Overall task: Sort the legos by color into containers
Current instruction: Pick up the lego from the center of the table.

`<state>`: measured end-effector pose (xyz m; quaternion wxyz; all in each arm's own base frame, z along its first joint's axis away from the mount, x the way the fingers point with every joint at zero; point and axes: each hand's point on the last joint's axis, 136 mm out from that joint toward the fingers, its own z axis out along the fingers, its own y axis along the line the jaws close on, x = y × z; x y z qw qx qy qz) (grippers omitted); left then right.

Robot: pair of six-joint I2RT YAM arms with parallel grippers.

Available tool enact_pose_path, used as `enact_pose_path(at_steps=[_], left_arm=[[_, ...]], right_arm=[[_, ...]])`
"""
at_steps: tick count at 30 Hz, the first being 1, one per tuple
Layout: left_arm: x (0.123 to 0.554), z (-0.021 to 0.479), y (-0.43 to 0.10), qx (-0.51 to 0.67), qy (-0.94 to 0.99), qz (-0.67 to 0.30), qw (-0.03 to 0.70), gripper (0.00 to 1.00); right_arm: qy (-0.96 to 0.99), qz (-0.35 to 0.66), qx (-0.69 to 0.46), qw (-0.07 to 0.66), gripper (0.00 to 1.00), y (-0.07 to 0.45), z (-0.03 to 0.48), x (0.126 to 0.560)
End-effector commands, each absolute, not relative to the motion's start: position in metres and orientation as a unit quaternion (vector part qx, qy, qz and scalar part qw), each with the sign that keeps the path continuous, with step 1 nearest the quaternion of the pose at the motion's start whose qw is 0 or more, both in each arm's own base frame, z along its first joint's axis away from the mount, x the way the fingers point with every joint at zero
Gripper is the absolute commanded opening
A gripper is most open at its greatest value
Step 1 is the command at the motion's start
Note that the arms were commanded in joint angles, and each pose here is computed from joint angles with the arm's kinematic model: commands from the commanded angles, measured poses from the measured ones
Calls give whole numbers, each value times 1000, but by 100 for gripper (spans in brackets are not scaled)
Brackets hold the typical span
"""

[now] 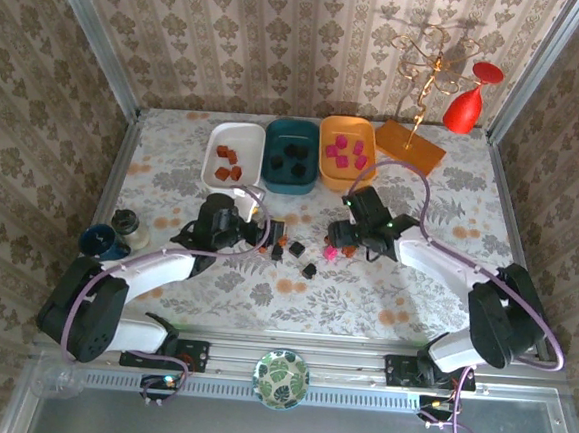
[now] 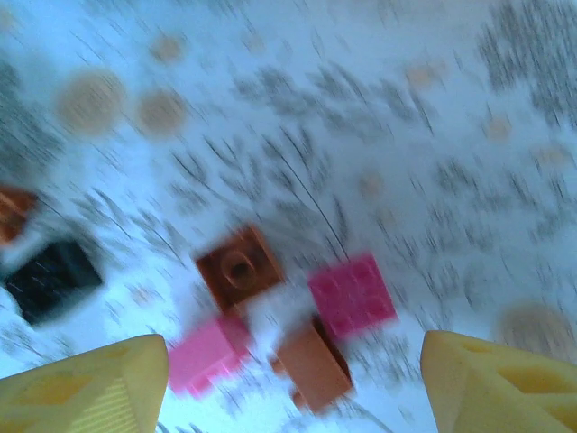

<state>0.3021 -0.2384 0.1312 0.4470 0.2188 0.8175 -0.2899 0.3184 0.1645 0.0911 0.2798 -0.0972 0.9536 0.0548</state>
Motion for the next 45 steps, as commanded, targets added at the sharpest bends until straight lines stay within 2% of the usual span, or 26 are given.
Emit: enact_pose_path(at_steps=[1,4,8,16,30,34,39,45], left_arm=[[288,134,-244,214,814,-344,417,92],[288,131,-242,211,820,-339,411,91],[287,132,-242,209,821,-340,409,91],[286,133,-242,207,820,-342,410,91],[287,133,-240,204,820,-339,413,90],[287,131,-240,202,822,-337,411,90],[289,129,-236,198,827,-326,412,90],[299,127,-215,157,842,-287,428,90]], right_arm=[[964,32,-53,257,75,141,76,298],[965,61,-32,251,74,149,65,291],[965,48,-4,258,72,146,54,294],[960,72,11,270,67,165,43,315],[961,46,20,272,42,160,24,320],[958,50,18,281,38,159,32,319],[954,74,11,291,37,165,53,314],[929,154,-2,337,38,194,106,324]])
